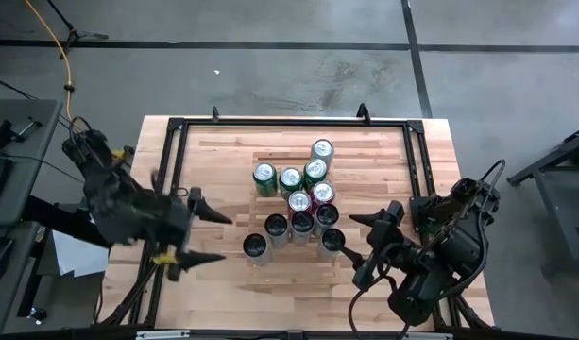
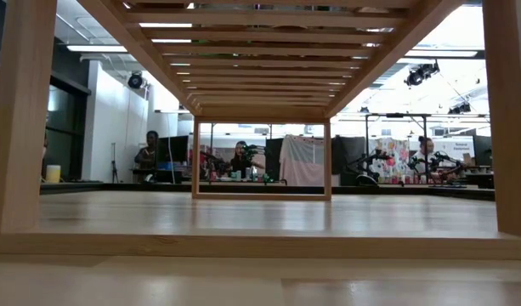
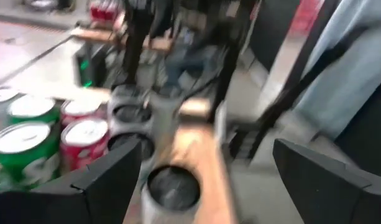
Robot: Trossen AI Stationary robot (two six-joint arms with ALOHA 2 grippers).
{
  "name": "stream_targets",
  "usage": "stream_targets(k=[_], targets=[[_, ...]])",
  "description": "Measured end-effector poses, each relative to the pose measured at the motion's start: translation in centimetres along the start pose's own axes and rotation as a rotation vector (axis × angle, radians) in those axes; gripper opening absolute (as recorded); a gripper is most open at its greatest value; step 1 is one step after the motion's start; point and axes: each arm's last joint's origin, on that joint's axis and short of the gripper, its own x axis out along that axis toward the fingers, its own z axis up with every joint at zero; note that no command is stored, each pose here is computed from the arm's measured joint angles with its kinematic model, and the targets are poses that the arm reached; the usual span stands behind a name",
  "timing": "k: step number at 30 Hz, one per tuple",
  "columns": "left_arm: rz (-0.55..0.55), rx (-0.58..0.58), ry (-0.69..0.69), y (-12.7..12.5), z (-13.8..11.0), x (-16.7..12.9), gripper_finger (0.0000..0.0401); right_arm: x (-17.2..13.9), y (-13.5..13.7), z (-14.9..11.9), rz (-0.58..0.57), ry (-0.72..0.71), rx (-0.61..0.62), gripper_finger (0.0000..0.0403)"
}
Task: Place canned beverage on shelf
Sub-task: Adjust the soda cans
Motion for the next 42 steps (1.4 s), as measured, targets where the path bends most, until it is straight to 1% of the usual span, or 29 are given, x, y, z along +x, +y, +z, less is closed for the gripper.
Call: stream_targets(k=[3, 6, 9, 12, 15, 18, 23, 26, 29, 33, 37, 42], targets=[[0.076, 0.115, 0.116, -1.2, -0.3, 1.0, 0.0353, 0.0, 0.0, 0.0, 0.0, 0.0, -0.001, 0.0307], [0.147, 0.171, 0.17, -2.0, -0.8, 1.8, 0.0353, 0.0, 0.0, 0.0, 0.0, 0.0, -0.001, 0.0307], [0.25, 0.211, 0.212, -2.3, -2.3, 2.8, 0.0353, 0.0, 0.0, 0.0, 0.0, 0.0, -0.002, 0.0307], [0.33, 0.176, 0.248, -2.2, -3.6, 3.4, 0.0353, 0.0, 0.0, 0.0, 0.0, 0.0, -0.003, 0.0307], [0.378, 0.116, 0.252, -2.4, -4.4, 3.9, 0.0353, 0.0, 0.0, 0.0, 0.002, 0.004, -0.007, 0.0307], [0.391, 0.075, 0.234, -2.9, -4.8, 4.1, 0.0353, 0.0, 0.0, 0.0, 0.004, 0.008, -0.028, 0.0307], [0.381, 0.025, 0.228, -3.8, -5.9, 4.1, 0.0353, 0.0, 0.0, 0.0, 0.004, 0.008, -0.048, 0.0307], [0.375, -0.013, 0.174, -4.4, -6.7, 4.2, 0.0353, 0.0, 0.0, 0.0, 0.005, 0.009, -0.056, 0.0307], [0.37, -0.024, 0.143, -4.8, -7.9, 4.6, 0.0353, 0.0, 0.0, 0.0, 0.005, 0.009, -0.056, 0.0307], [0.383, -0.048, 0.111, -4.6, -9.2, 5.4, 0.0353, 0.0, 0.0, 0.0, 0.005, 0.009, -0.057, 0.0307], [0.412, -0.045, 0.077, -4.1, -9.9, 6.1, 0.0353, 0.0, 0.0, 0.0, 0.005, 0.01, -0.056, 0.0307], [0.431, -0.047, 0.066, -3.7, -9.9, 6.9, 0.0353, 0.0, 0.0, 0.0, 0.006, 0.01, -0.056, 0.0307]])
